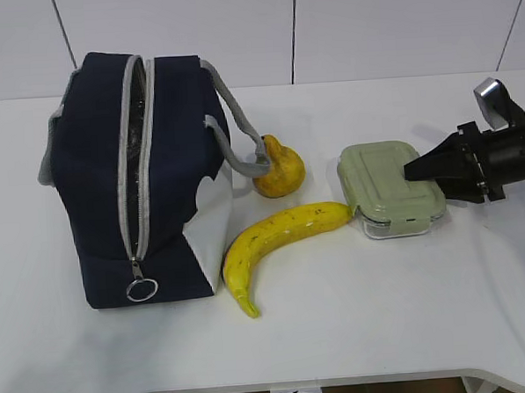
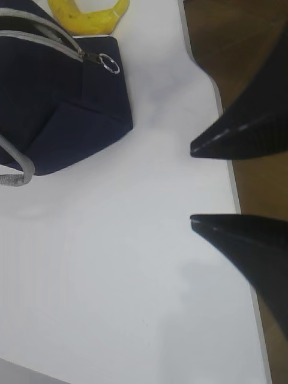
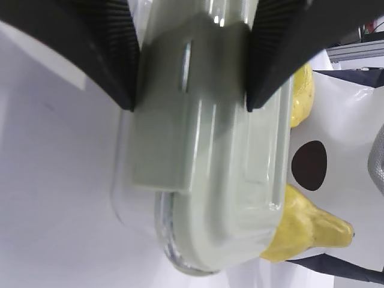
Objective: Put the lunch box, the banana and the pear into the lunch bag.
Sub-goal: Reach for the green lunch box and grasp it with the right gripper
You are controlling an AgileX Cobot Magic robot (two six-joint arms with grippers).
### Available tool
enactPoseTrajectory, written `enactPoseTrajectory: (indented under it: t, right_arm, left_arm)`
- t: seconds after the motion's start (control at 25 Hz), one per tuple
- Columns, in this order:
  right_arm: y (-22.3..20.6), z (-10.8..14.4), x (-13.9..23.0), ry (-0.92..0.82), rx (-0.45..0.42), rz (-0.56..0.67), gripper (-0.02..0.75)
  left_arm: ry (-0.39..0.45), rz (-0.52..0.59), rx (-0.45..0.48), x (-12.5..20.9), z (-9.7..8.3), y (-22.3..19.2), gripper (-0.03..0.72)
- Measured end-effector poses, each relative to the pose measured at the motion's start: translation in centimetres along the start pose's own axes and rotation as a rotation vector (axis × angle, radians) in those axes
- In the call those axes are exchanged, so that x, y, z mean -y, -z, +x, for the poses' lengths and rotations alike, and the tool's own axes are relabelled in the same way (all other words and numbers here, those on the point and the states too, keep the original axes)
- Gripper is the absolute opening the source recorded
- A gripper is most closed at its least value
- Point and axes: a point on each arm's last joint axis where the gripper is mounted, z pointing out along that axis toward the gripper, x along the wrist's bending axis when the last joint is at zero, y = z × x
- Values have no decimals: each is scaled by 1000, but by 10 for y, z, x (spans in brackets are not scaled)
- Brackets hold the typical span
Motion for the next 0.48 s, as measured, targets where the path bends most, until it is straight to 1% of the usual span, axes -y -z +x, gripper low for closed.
enactPoseTrajectory:
  t: [0.12,0.48]
  right_arm:
    - [0,0,0,-5,-5,1,401]
    - [0,1,0,-10,-8,2,398]
  left_arm:
    - [0,0,0,0,0,0,239]
    - [0,0,0,0,0,0,239]
